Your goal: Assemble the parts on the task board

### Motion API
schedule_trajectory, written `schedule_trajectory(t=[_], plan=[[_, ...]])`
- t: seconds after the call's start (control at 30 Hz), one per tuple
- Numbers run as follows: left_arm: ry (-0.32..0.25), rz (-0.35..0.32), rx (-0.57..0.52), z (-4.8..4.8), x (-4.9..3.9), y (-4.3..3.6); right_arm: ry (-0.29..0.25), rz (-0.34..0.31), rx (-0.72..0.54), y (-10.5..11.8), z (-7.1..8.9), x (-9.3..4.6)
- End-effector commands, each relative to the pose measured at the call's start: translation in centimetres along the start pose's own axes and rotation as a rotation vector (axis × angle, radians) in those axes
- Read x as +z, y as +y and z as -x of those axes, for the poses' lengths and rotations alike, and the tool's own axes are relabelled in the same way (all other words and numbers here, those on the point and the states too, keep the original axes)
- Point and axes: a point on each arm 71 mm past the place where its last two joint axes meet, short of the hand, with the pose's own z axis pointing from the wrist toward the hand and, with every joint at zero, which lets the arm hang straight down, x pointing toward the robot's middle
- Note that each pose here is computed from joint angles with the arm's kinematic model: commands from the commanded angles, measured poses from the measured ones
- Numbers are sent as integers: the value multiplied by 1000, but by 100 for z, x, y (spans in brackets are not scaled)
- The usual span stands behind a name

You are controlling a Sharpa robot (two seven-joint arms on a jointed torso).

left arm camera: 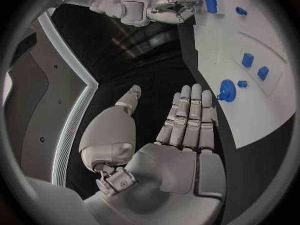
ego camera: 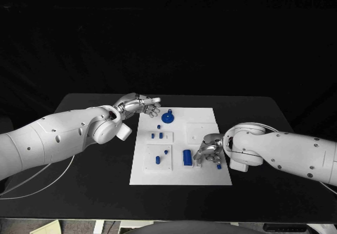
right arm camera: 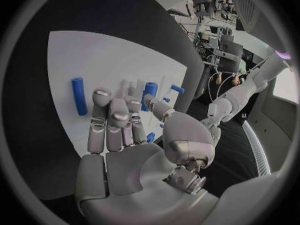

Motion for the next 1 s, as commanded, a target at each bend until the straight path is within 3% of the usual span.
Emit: schedule_trajectory(t=[0.03,0.3,0.63,0.9,1.0], plan=[[17,-15,-12,-16,2,-15,15,-8,-16,12,-17,1],[15,-13,-11,-6,-7,-14,16,-4,-16,18,-24,-2],[10,-13,-9,2,-5,-13,-36,55,38,-65,13,-98],[5,-11,-7,6,-6,-12,-55,20,55,-319,335,-343],[5,-13,-7,0,-1,-15,1,-42,24,-470,419,-421]])
